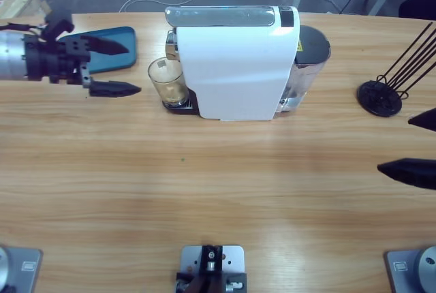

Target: Pour coffee

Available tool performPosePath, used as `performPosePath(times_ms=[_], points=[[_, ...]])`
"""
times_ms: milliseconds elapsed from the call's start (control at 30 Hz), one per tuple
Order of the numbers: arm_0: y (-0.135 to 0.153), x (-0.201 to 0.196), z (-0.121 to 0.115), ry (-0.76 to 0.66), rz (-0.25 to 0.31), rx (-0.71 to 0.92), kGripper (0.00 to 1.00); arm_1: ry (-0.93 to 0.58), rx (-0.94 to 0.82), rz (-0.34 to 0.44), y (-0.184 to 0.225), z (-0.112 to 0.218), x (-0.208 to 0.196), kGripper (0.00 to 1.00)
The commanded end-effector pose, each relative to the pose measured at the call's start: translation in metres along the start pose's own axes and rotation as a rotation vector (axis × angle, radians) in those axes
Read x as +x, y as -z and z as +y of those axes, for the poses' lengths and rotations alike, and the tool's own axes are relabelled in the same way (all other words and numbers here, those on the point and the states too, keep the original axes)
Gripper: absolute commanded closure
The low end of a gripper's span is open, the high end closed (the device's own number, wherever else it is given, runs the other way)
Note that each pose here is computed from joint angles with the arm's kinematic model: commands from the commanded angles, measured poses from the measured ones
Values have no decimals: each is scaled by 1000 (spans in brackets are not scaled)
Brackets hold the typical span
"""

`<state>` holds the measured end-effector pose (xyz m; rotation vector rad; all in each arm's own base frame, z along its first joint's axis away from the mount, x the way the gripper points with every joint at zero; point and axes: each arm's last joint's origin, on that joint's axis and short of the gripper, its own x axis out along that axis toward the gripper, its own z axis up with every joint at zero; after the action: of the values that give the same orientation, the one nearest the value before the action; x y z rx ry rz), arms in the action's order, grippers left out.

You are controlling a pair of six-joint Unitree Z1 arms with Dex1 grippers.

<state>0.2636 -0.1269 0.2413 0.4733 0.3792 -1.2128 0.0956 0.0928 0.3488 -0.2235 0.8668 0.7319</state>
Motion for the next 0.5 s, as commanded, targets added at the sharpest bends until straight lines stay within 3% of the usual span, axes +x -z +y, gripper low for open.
performPosePath(times_ms=[33,500], points=[[10,39,14,56,32,-5,9,-15,-21,38,3,1,3,4],[9,59,21,74,48,1,9,-7,-22,50,5,0,5,2]])
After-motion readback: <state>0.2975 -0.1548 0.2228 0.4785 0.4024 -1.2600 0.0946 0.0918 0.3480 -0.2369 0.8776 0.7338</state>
